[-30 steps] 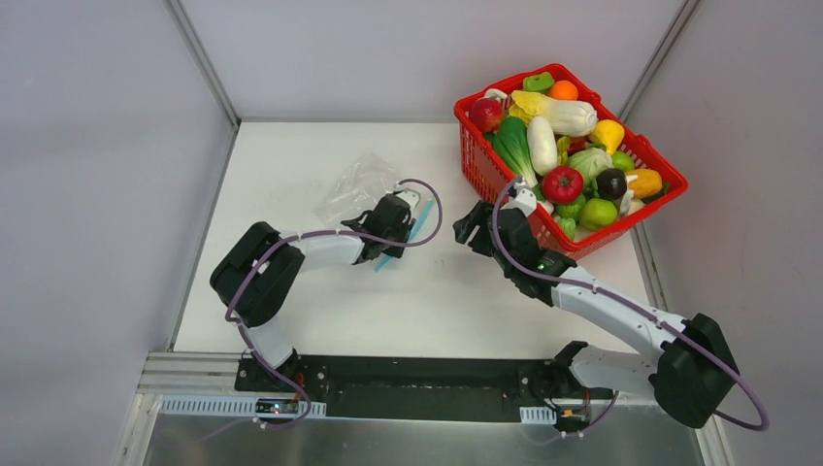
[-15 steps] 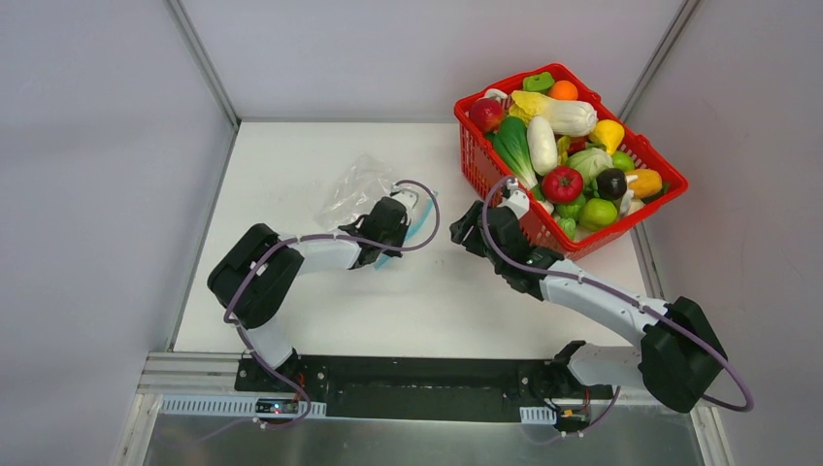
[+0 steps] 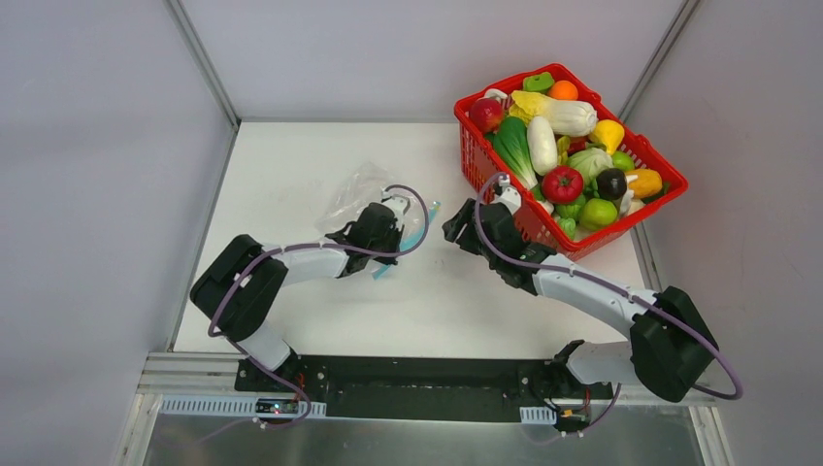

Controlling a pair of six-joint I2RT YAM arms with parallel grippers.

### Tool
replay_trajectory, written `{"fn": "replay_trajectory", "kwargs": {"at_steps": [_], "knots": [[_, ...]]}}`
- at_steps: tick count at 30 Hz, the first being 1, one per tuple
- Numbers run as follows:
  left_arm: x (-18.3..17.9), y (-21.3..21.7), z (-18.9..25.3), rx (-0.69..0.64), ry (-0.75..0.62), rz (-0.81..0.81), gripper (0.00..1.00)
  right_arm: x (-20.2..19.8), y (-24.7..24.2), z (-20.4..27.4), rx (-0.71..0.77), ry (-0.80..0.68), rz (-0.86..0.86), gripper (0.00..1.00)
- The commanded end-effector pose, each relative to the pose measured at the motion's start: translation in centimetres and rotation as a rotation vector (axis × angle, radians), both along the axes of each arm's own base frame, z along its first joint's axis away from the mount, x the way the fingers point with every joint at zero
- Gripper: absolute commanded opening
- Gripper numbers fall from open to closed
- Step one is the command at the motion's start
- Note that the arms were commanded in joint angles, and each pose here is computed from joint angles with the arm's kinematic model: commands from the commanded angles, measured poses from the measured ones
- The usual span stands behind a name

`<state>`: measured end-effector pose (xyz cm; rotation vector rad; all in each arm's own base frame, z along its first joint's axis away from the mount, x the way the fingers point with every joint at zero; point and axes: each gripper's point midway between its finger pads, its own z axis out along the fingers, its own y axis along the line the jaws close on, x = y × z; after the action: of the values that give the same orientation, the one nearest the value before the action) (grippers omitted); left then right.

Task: Place the food in the zip-top bag and seal the zipper

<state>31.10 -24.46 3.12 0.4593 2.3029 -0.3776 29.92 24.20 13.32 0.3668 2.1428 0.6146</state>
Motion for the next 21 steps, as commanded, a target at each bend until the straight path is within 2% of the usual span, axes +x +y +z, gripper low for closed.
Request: {"fn": "replay_trajectory", "kwargs": {"at_steps": [1, 15, 21], "knots": [[-0.3, 0.2, 2.3, -0.114, 0.004, 0.022, 0.00, 0.5, 2.5, 2.9, 0.065, -0.071, 0.084, 0.62], [-1.2, 1.3, 5.0, -0.189, -0.011, 0.076, 0.00, -0.4, 4.4, 2.8, 0.059, -0.048, 0.218, 0.65], [-1.5, 2.3, 6.8, -0.202, -0.037, 0.127, 0.00, -0.3, 5.5, 2.8, 0.121, -0.007, 0.209, 0.63]]}}
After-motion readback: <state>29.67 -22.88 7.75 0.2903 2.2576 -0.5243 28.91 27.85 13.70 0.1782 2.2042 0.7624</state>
